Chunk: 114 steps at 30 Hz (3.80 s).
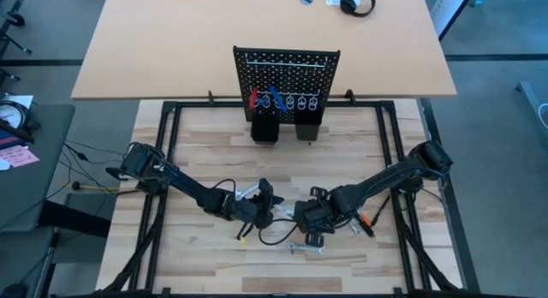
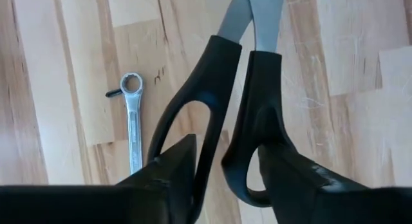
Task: Hang tools onto peg board
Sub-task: Hang the black scissors on the pegboard
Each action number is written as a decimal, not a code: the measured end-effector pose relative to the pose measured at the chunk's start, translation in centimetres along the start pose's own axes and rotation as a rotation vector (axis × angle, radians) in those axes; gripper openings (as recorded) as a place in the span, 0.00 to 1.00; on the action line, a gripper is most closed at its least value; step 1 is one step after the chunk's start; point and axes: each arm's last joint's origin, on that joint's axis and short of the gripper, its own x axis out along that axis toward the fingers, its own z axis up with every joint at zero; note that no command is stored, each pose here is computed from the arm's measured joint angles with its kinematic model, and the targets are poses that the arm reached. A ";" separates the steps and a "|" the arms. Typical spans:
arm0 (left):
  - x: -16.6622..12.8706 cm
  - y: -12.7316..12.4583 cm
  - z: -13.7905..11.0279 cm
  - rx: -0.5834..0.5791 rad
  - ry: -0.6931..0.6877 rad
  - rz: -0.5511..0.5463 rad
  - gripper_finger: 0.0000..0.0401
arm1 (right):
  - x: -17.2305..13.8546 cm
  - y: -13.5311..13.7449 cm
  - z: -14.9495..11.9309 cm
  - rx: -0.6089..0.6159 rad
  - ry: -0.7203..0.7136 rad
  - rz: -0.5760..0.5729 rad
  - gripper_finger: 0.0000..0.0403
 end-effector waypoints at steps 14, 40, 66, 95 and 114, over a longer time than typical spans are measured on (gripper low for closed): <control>0.4 0.4 -1.3 -0.227 -0.031 -0.021 0.00 | -5.8 0.3 -1.8 -0.091 -0.141 -0.115 0.46; -5.6 3.7 -7.9 -0.825 -0.577 -0.013 0.00 | -0.6 -1.6 -11.2 0.073 -0.626 -0.256 0.45; -7.9 5.1 -7.4 -0.848 -0.823 -0.120 0.00 | -0.8 -4.8 -1.2 -0.222 -1.431 0.056 0.45; -7.6 4.6 -7.5 -0.835 -0.766 -0.148 0.00 | -4.0 -3.8 3.9 -0.394 -1.470 0.044 0.13; -7.1 3.7 -9.1 -0.887 -0.348 -0.116 0.17 | -13.3 -4.9 -0.1 -0.260 -1.353 -0.202 0.11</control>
